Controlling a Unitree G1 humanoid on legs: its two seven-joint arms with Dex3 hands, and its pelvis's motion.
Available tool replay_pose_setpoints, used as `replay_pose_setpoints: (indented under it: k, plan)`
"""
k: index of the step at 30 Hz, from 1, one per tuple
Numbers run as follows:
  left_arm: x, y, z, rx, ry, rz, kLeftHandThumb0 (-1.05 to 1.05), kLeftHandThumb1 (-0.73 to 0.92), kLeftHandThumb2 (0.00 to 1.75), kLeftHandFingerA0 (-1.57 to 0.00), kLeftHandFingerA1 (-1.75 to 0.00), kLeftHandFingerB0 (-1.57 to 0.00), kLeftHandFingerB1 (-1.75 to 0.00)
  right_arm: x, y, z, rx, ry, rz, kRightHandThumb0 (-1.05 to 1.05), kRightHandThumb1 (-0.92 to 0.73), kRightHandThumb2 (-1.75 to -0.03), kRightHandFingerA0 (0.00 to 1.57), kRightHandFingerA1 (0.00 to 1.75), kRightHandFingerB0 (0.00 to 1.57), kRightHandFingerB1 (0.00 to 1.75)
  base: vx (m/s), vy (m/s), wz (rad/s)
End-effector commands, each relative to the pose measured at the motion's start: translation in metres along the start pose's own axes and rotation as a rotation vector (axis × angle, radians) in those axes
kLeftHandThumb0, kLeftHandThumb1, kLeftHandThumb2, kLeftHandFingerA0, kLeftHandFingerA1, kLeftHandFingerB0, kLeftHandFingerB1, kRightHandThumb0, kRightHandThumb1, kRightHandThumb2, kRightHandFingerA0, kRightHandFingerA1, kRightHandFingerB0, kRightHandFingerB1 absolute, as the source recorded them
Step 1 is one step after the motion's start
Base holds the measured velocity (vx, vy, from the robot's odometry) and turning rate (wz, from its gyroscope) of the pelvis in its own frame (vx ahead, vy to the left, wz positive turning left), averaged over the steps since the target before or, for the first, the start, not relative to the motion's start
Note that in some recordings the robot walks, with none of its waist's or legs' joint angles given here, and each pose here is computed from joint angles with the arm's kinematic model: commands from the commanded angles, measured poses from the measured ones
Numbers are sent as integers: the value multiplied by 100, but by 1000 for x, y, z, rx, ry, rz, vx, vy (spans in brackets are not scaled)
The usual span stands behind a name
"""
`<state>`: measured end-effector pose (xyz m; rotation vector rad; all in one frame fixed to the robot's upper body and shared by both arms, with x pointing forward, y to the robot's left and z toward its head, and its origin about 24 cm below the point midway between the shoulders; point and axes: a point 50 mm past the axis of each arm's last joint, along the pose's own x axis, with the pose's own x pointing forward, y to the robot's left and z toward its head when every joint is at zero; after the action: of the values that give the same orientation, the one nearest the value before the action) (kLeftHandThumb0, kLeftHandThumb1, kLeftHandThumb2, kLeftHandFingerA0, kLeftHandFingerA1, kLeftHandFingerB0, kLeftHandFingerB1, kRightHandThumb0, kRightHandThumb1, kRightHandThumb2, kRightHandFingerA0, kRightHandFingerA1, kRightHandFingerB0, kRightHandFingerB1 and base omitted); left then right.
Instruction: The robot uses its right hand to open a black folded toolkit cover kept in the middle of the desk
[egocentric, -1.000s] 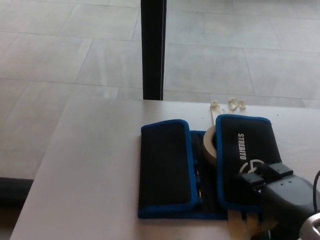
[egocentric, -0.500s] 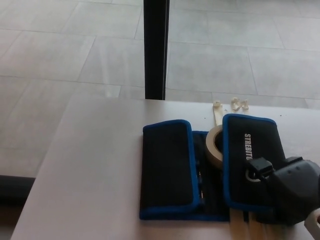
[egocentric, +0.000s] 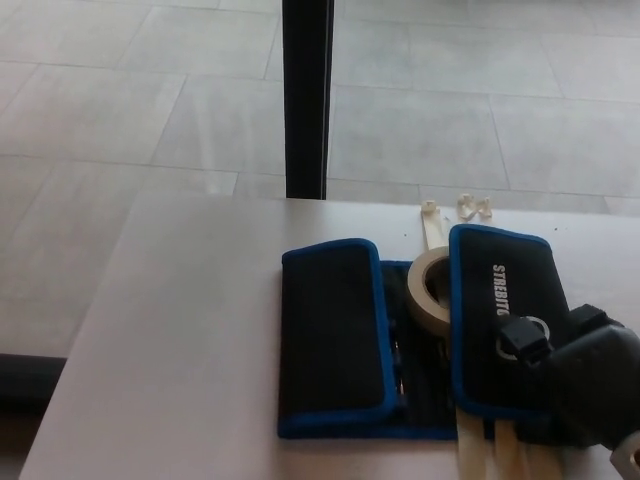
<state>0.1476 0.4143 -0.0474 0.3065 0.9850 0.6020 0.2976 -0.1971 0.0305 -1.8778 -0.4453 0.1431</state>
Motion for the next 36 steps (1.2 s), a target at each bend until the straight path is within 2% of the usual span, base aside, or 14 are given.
replay_pose_setpoints:
  k: [1, 5, 13, 17, 19, 20, 21, 22, 25, 28, 30, 31, 35, 36]
  plan:
    - [-1, 12, 2, 50, 17, 8, -105, 40, 146, -64, -114, -48, -103, 3, -4, -11, -144, 18, -71, -46, -58, -58, 24, 65, 37, 38, 0, 0, 0]
    - [-1, 13, 3, 52, 17, 9, -85, 34, 138, -32, -95, -19, -87, 3, -5, -14, -147, 31, -76, -48, -53, -57, 19, 56, 38, 35, 0, 0, 0]
    - [-1, 13, 6, 60, 13, 7, -105, 41, 150, -61, -115, -40, -102, 0, -8, -13, -110, 8, -34, -50, -48, -56, 1, 32, 22, 33, 0, 0, 0]
    - [-1, 14, 5, 29, 21, 21, -86, 44, 147, -23, -93, -32, -95, -5, -10, -15, -113, 6, -28, -53, -48, -57, 2, 34, 21, 31, 0, 0, 0]
    - [-1, 14, 6, 43, 16, 16, -103, 33, 148, -65, -117, -49, -107, -7, -9, -20, -98, 41, 33, -40, -55, -59, 4, 37, 15, 28, 0, 0, 0]
    - [-1, 14, 6, 36, 14, 10, -91, 41, 148, -33, -99, -11, -86, -7, -8, -24, -100, 67, 55, -30, -57, -57, 15, 48, 16, 28, 0, 0, 0]
    - [-1, 14, 5, 36, 12, 11, -99, 29, 154, -53, -122, -45, -118, -7, -8, -26, -110, 74, 60, -23, -40, -90, 19, 57, 4, 46, 0, 0, 0]
    - [-1, 15, 6, 34, 11, 12, -99, 32, 153, -55, -118, -51, -114, -7, -8, -28, -117, 78, 60, -31, -58, -58, 30, 52, 18, 29, 0, 0, 0]
    - [-1, 15, 7, 18, 12, 14, -96, 29, 155, -51, -124, -47, -122, -6, -10, -29, -108, 85, 61, -50, -47, -80, 34, 61, 12, 43, 0, 0, 0]
    - [-1, 14, 8, 62, 8, 15, -85, 42, 146, -31, -95, -23, -89, -7, -8, -30, -96, 93, 54, -41, -65, -62, 80, 146, 29, 36, 0, 0, 0]
    - [-1, 14, 7, 60, 11, 17, -105, 33, 149, -66, -116, -51, -107, -7, -8, -31, -89, 93, 59, -40, -66, -64, 87, 151, 30, 36, 0, 0, 0]
    - [-1, 14, 7, 54, 11, 15, -78, 41, 142, -34, -94, -23, -86, -7, -8, -31, -91, 94, 50, -38, -66, -65, 85, 160, 35, 38, 0, 0, 0]
    - [-1, 14, 10, 42, 7, 10, -86, 42, 147, -33, -97, -18, -87, -5, -8, -35, -80, 99, 32, -31, -66, -67, 95, 171, 44, 42, 0, 0, 0]
    - [-1, 14, 9, 72, 3, 14, -92, 39, 147, -28, -96, -24, -92, -4, -8, -38, -79, 128, 44, -37, -51, -98, 119, 132, 43, 59, 0, 0, 0]
